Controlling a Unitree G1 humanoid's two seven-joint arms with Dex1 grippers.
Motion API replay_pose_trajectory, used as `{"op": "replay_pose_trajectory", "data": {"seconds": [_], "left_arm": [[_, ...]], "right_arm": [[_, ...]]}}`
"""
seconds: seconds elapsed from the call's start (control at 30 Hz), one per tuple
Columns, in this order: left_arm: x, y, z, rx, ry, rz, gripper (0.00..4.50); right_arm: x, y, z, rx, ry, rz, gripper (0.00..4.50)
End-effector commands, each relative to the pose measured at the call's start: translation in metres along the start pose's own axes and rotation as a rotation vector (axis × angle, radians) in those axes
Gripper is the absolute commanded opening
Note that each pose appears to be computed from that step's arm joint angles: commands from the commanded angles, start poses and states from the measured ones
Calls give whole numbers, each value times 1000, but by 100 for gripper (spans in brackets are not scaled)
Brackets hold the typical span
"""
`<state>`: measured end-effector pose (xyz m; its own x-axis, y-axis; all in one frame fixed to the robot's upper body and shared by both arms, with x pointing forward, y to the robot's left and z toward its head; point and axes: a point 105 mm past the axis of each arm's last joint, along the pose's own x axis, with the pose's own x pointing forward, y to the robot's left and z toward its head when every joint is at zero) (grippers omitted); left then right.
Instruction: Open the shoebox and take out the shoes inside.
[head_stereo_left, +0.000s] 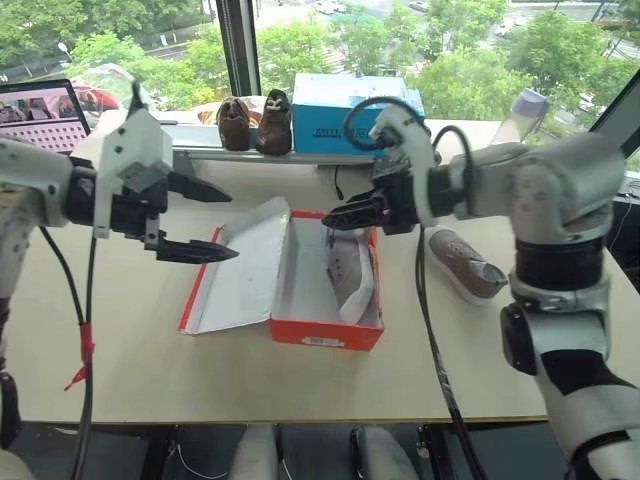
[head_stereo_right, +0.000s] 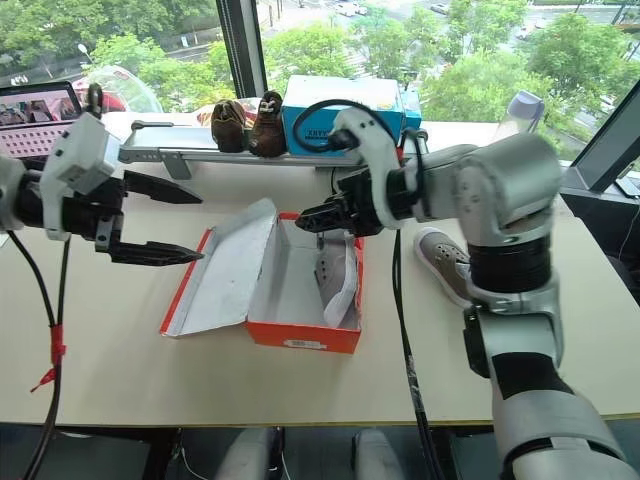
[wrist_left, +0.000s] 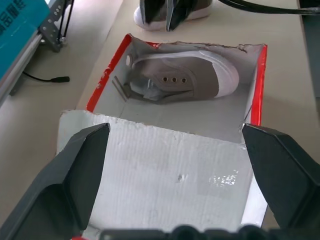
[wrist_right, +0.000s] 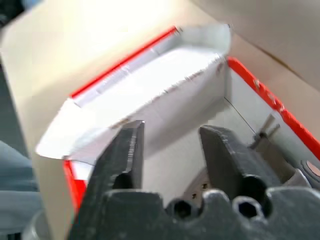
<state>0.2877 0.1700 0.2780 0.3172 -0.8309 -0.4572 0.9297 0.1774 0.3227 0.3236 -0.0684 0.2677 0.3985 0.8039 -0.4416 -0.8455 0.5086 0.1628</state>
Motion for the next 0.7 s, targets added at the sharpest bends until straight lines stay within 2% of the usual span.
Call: {"op": "replay_pose_trajectory", "data": {"seconds": [0.03, 0.07, 0.27, 0.47, 0.63, 0.7], "left_arm": [[10, 8, 9, 62, -41, -34, 450], [13, 9, 10, 66, -47, -43, 450], [32, 18, 11, 94, -72, -112, 450], [41, 19, 9, 100, -78, -157, 450], [43, 22, 9, 105, -73, -162, 450], [42, 22, 8, 107, -71, -160, 450]], "right_arm": [[-13, -2, -13, 87, 10, 31, 423], [-15, -1, -17, 99, 25, 35, 445], [-24, 10, -48, 185, 119, 60, 445], [-23, 31, -73, 267, 122, 87, 445], [-19, 31, -78, 278, 91, 67, 445], [-18, 28, -67, 278, 54, 61, 445]]}}
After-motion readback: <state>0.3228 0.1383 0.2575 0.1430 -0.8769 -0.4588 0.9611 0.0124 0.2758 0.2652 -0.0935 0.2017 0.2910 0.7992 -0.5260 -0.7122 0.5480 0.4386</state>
